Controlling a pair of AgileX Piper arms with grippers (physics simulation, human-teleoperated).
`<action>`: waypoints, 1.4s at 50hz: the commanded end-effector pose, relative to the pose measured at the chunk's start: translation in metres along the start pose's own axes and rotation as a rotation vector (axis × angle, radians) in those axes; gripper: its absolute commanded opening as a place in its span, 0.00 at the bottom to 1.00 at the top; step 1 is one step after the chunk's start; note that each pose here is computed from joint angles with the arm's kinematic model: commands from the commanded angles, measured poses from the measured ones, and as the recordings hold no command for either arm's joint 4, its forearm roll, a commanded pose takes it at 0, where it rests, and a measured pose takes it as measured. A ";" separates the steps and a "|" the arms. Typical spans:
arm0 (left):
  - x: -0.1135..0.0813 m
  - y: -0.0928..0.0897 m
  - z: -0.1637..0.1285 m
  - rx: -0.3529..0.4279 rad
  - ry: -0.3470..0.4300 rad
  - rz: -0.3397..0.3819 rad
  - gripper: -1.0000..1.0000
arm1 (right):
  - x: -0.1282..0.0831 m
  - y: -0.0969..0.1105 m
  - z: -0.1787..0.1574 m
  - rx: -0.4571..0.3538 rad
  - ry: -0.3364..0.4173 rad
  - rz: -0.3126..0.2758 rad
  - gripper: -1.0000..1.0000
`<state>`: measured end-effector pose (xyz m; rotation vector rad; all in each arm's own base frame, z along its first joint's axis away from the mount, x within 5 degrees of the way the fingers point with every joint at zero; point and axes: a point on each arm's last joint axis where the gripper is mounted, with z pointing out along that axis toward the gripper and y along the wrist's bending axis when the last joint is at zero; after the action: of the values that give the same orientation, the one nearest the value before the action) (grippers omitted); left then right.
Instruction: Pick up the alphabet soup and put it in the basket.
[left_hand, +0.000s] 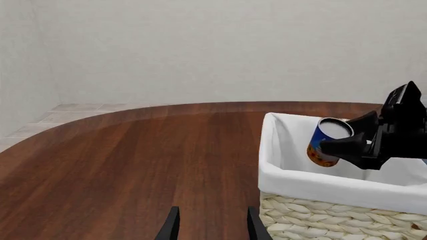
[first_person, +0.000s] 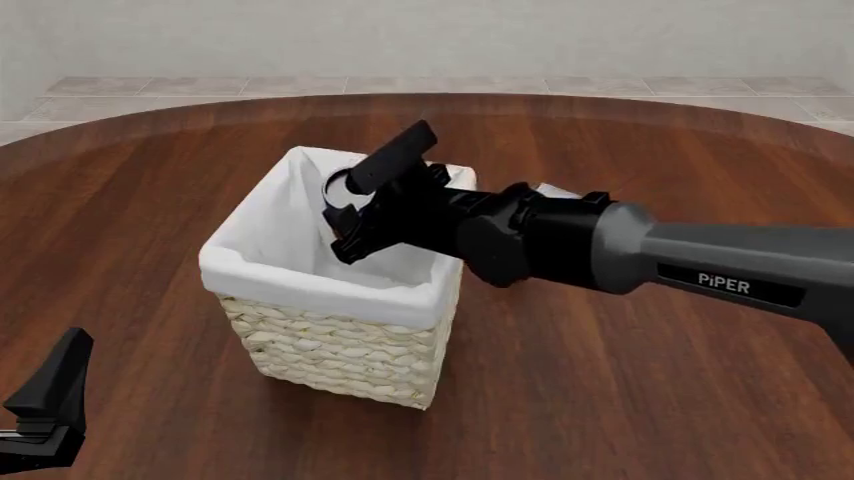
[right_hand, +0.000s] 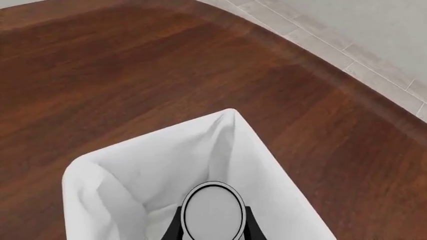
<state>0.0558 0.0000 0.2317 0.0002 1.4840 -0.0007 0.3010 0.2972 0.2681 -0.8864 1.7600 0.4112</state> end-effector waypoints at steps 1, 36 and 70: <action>0.000 0.000 0.000 0.000 0.000 0.000 1.00 | -0.002 0.000 0.000 0.001 -0.010 0.018 0.00; 0.000 0.000 0.000 0.000 0.000 0.000 1.00 | 0.009 0.004 0.010 -0.007 0.012 0.030 0.00; 0.000 0.000 0.000 0.000 0.000 0.000 1.00 | 0.014 0.003 0.015 -0.005 0.023 0.038 0.00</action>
<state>0.0558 0.0000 0.2317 0.0002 1.4840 -0.0007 0.3061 0.3038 0.2452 -0.8889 1.8047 0.4166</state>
